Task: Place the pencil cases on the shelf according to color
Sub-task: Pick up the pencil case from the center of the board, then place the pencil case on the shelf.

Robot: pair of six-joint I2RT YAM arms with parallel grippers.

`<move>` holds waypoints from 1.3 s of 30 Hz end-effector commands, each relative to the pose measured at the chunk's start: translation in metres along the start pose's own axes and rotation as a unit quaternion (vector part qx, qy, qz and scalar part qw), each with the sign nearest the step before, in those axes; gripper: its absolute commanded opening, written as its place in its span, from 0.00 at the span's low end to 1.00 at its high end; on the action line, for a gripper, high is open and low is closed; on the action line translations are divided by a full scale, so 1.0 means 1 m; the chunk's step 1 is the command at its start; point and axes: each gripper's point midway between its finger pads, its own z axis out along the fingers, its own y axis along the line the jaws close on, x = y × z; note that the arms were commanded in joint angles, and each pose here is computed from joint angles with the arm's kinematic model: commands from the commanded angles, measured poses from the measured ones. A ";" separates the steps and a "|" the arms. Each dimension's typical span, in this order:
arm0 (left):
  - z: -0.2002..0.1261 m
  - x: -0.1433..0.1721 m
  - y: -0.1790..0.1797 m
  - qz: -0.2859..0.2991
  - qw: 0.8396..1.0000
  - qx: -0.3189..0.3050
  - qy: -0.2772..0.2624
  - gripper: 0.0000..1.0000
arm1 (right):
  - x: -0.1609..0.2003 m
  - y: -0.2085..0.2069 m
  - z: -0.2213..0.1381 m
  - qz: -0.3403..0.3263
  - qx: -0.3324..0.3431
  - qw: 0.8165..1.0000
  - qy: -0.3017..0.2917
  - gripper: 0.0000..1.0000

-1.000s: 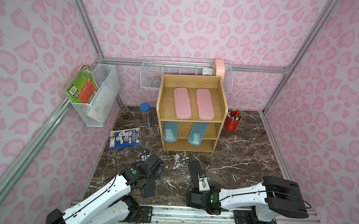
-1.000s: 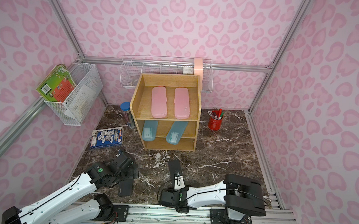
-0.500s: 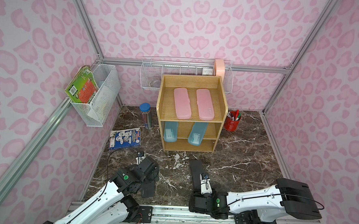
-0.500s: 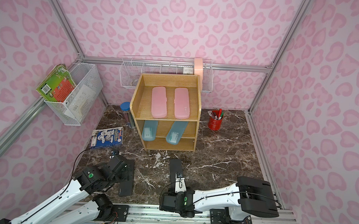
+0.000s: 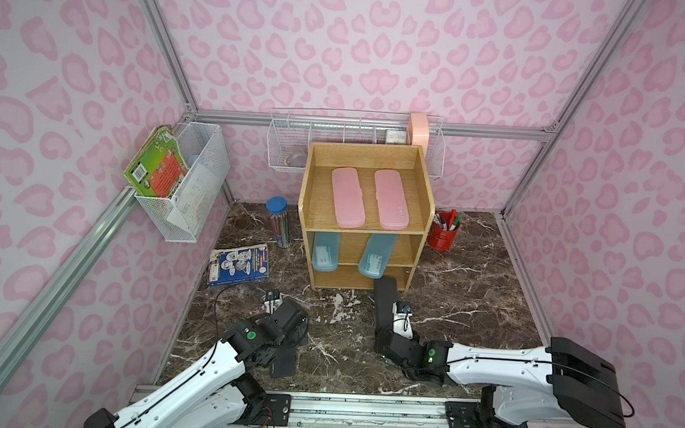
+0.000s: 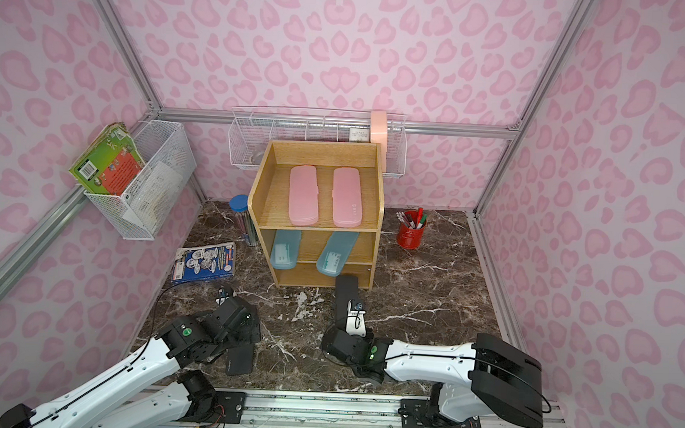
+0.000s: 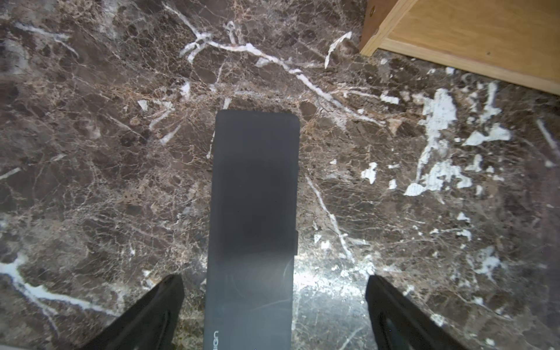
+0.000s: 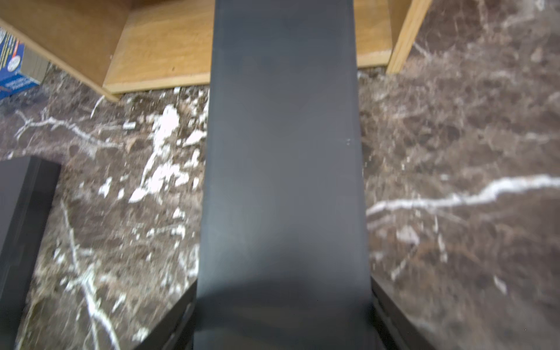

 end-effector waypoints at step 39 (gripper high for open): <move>0.058 0.031 0.009 -0.007 0.998 -0.044 0.044 0.99 | 0.020 0.018 0.034 -0.043 -0.005 0.997 0.069 0.56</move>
